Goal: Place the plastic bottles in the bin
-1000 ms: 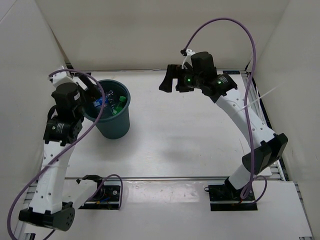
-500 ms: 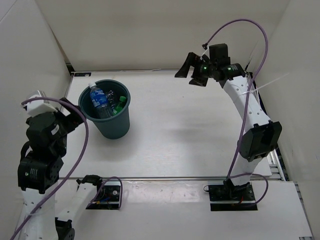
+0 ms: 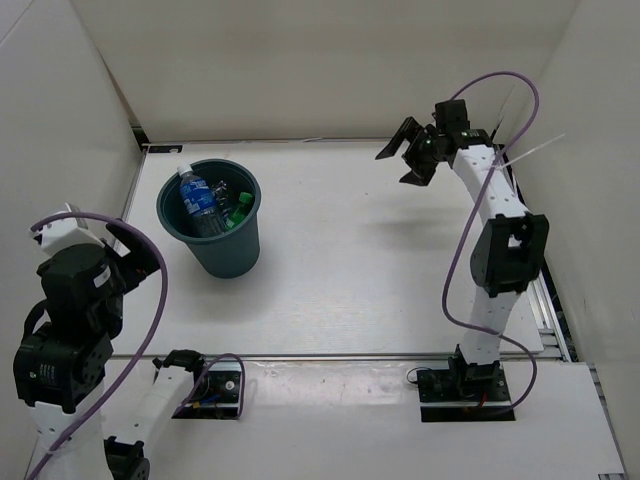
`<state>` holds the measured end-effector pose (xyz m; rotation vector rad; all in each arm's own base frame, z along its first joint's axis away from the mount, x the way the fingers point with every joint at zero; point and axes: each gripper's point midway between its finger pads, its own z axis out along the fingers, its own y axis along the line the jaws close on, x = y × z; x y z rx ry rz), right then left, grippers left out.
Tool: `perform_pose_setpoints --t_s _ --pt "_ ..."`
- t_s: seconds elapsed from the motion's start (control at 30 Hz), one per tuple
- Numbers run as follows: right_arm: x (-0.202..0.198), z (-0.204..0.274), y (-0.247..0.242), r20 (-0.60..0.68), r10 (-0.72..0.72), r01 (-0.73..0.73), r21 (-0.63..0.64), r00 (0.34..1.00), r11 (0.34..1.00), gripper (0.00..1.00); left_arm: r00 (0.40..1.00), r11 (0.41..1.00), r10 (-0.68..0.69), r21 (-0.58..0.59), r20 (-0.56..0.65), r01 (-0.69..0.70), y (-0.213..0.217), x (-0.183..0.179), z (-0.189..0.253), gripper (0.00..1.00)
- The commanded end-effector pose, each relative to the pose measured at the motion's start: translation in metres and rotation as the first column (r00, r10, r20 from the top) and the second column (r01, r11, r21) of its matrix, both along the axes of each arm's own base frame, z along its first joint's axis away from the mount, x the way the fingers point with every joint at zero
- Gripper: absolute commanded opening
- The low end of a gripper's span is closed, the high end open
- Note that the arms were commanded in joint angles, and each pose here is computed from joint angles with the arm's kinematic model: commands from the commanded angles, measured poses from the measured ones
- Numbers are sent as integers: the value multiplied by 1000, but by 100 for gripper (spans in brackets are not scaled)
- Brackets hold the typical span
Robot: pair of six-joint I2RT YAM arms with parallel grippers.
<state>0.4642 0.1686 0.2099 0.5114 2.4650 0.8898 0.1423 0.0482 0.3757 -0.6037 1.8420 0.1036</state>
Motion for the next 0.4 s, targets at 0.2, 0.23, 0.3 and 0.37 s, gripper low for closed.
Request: perform_pose_setpoints --t_s 0.2,0.23,0.3,0.37 --pt "53 15 7 57 18 -16 -31 998 999 100 999 1000 10 -9 -37 -10 1 -7 -15 100" --pt "55 8 6 46 12 -10 -39 999 999 100 999 1000 10 -9 -33 -10 0 -4 -20 100" --pt "55 8 6 42 6 -4 -34 999 999 100 999 1000 10 -9 -34 -10 0 1 -23 100" --pt "53 18 5 72 22 -18 -45 997 999 100 1000 1000 21 -7 -17 -21 1 6 -21 100"
